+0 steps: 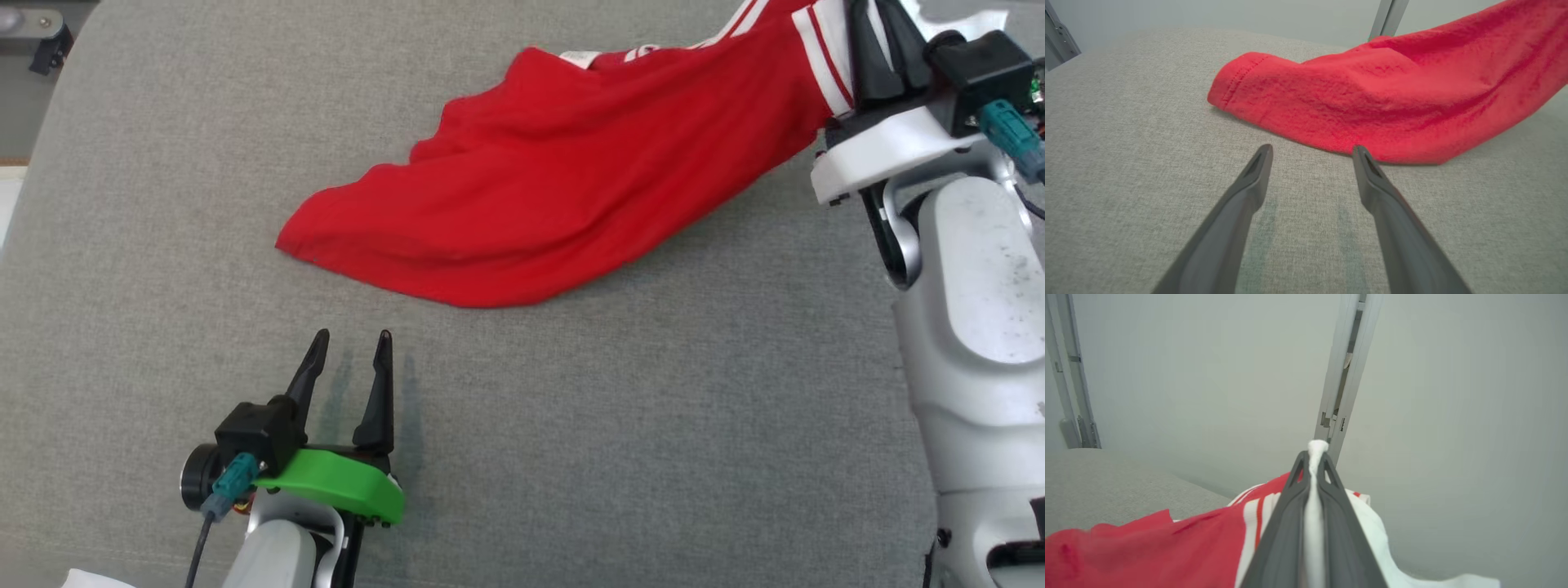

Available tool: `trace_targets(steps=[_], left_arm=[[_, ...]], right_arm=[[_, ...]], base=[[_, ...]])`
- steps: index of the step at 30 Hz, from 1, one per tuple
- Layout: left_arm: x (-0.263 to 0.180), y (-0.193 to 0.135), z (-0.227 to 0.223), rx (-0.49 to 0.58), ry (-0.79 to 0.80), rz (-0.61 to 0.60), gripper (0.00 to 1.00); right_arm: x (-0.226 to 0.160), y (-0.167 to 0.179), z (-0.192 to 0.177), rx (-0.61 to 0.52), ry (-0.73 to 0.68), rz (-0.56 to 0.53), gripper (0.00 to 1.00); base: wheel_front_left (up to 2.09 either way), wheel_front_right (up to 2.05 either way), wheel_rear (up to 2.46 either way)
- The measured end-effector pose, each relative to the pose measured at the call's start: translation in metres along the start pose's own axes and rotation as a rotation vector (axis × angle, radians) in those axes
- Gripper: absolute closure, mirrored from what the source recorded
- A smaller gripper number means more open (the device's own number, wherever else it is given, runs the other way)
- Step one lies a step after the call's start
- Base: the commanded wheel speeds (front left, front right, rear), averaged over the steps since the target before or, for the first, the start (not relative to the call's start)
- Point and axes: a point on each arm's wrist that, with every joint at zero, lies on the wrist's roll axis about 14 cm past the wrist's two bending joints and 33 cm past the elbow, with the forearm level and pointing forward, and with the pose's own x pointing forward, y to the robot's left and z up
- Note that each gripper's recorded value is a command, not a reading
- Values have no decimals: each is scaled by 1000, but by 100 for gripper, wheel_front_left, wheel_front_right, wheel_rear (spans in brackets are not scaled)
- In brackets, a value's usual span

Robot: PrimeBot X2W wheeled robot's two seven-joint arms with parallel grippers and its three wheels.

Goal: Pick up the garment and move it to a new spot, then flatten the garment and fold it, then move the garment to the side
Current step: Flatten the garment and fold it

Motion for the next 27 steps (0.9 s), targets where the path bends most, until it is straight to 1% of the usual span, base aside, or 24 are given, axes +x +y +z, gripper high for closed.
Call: trace_targets(steps=[1,3,5,6,7,8,10,11,12,13,15,16,18,20,24,27], left_arm=[[0,0,1,0,-4,2,0],[-1,1,4,0,-11,4,0],[-2,-1,5,-2,-16,-1,0],[-4,-2,4,-2,-14,-3,0],[-6,-3,2,-3,-9,-5,0],[-7,-4,1,-2,-7,-8,0],[-7,-7,1,0,-5,-16,0],[-7,-10,1,3,-7,-25,0],[-6,-13,2,6,-9,-33,0],[-6,-15,2,7,-10,-40,0],[-7,-19,2,12,-9,-52,0],[-7,-21,1,12,-8,-58,0],[-7,-26,3,16,-14,-71,0],[-7,-30,6,17,-21,-83,0],[-10,-35,8,18,-29,-99,0],[-12,-37,9,19,-31,-103,0]], right_arm=[[-3,0,12,-7,-39,6,100],[-17,1,21,-16,-68,20,100],[-39,-2,16,-27,-52,20,100],[-55,-6,6,-15,-19,3,96],[-73,-9,-8,-12,30,-5,85],[-93,-10,-24,-8,89,-15,65],[-127,-14,-47,13,184,-44,52],[-144,-15,-57,19,229,-54,49],[-156,-15,-63,23,259,-62,40],[-170,-16,-69,34,290,-75,36],[-193,-15,-78,49,343,-96,20],[-202,-16,-82,57,365,-109,0],[-222,-19,-92,85,418,-147,0],[-232,-21,-95,110,438,-174,0],[-235,-20,-93,129,439,-187,0],[-216,-26,-81,119,386,-186,0]], base=[[0,0,0],[0,0,0],[0,0,0],[0,0,0],[0,0,0],[0,0,0],[0,0,0],[0,0,0],[0,0,0],[0,0,0],[0,0,0],[0,0,0],[0,0,0],[0,0,0],[0,0,0],[0,0,0]])
